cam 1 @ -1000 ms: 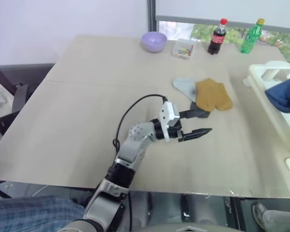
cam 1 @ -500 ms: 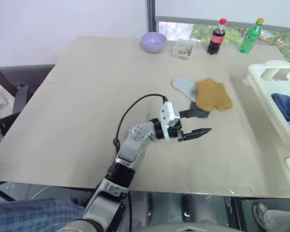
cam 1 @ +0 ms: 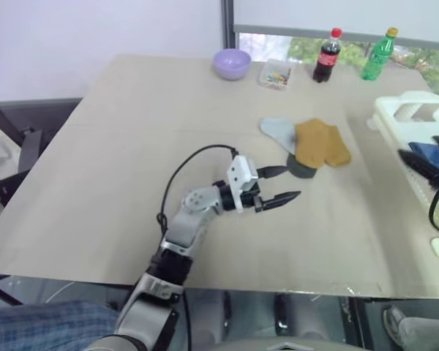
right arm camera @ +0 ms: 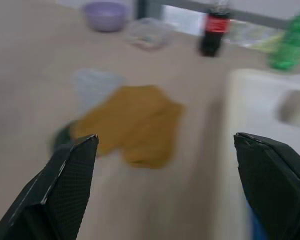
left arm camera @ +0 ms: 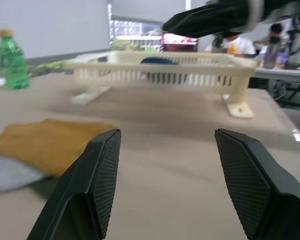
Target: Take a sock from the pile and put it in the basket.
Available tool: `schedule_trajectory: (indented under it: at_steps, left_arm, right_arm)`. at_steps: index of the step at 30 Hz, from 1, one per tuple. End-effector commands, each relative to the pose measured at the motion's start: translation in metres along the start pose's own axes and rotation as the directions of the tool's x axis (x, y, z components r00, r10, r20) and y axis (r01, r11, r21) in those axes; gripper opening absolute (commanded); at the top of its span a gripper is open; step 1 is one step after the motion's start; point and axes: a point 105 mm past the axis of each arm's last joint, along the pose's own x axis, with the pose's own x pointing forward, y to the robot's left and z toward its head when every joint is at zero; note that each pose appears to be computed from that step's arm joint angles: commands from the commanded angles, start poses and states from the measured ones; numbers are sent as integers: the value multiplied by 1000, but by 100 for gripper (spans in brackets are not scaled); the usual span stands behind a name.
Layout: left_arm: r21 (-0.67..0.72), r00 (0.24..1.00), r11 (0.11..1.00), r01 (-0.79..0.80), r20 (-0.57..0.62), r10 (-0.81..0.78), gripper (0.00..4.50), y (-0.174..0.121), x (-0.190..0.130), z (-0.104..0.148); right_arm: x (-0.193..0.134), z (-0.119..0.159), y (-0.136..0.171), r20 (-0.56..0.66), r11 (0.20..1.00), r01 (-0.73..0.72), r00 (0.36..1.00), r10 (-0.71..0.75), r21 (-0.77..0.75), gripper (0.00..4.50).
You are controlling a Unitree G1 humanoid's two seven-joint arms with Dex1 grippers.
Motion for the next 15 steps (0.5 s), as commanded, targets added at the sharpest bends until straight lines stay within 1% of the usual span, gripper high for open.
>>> schedule_trajectory:
  at_steps: [1,3,4,6,7,11,15]
  left_arm:
    - [8,995,996,-86,-46,86,320,5,-29,-1]
    - [5,984,990,-144,-101,144,320,6,-49,-9]
    - [10,970,982,-189,-153,188,320,5,-66,-17]
    - [17,938,966,-259,-233,255,320,1,-92,-28]
    - [16,926,958,-285,-255,279,320,-2,-101,-31]
    - [15,875,928,-371,-329,355,320,-17,-133,-39]
    - [21,838,901,-433,-360,410,320,-30,-150,-43]
  right_arm:
    - [3,-12,44,43,986,-162,986,160,30,443]
    - [4,-27,59,42,975,-209,978,206,77,443]
    - [3,-41,67,33,966,-237,972,234,103,443]
    - [-2,-63,75,-2,955,-274,961,276,115,443]
    - [-4,-70,76,-12,951,-284,958,287,119,443]
    - [-12,-83,66,-40,949,-304,950,308,85,443]
    - [-22,-91,57,-47,937,-345,936,348,57,443]
